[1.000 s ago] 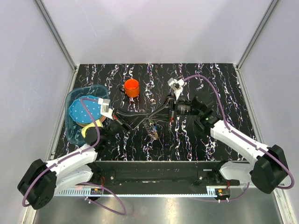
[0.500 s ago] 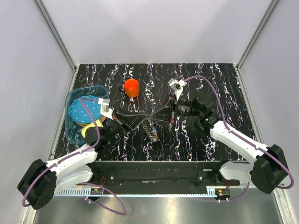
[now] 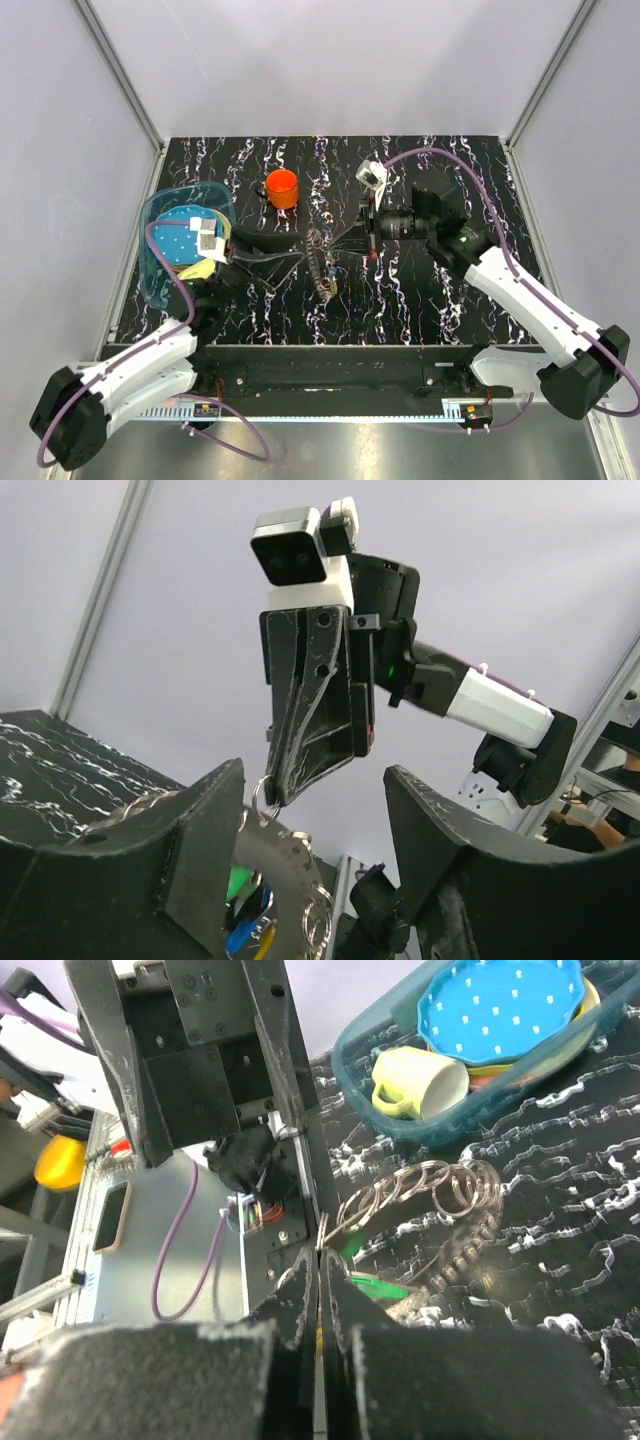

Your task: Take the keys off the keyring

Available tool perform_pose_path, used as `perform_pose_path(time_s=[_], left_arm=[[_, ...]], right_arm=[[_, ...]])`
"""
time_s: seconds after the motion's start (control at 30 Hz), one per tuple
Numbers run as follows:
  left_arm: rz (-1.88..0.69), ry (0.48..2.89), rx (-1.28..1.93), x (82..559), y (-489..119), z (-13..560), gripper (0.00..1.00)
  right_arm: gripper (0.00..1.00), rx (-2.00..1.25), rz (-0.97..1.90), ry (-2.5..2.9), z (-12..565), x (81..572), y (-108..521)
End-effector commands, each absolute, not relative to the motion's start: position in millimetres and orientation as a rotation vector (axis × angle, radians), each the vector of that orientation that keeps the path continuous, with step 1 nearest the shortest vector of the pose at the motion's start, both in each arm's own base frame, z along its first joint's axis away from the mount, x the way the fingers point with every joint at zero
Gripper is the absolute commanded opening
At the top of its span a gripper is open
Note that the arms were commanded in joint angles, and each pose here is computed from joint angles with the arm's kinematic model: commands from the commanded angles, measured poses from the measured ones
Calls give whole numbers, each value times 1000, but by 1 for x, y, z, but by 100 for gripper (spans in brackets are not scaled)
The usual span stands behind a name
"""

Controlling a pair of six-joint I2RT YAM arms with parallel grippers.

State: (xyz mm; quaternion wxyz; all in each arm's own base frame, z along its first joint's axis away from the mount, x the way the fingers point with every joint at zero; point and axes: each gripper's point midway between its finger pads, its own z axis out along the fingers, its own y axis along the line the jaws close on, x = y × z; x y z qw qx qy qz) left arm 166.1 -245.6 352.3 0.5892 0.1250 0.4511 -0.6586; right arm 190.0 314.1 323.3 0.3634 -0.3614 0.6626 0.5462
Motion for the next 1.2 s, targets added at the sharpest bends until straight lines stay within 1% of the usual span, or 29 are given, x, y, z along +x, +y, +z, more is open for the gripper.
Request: perform_pose_path(time_s=[0.0,0.03,0.07,0.1,0.13,0.17,0.2,0.23,0.27,0.33,0.53,0.7,0.8,0.93,1.17], left_arm=[[-1372,1042,362,170,-240,364,61],[-1321,1075,394,172,-240,362,61],[-1300,1088,416,172,-241,363,61],[-1281,1148,445,174,-244,353,61],[-1241,1122,479,172,-242,363,61],[-1224,1134,499,172,-243,363,61],[-1215,1181,530,172,-246,354,61],[-1189,1164,560,171,-245,362,61],[-1187,1173,585,169,-247,361,60],[-1175,1211,623,169,-249,357,60],[-1271,1249,759,155,-266,351,59],[-1403,1237,857,140,-279,349,55],[-1468,1195,885,132,-282,356,53],[-1548,1166,936,122,-286,351,51],[-1641,1148,1041,102,-285,343,44]], right_arm=[[0,-1047,1228,1792,330,179,288],[0,-1051,1203,1790,341,180,286],[0,-1084,1181,1881,325,179,282],[0,-1095,1167,1917,322,178,280],[0,-1100,1141,1916,333,180,278],[0,-1132,1133,2000,319,176,273],[0,-1145,1125,2021,319,175,272],[0,-1157,1116,2009,329,175,271],[0,-1183,1111,2064,321,172,267],[0,-1207,1104,2054,330,169,265],[0,-1293,1100,2126,334,155,262],[0,-1449,1172,2142,326,122,273],[0,-1504,1190,2180,318,111,278],[0,-1526,1215,2185,316,109,284],[0,-1558,1253,2166,315,105,289]])
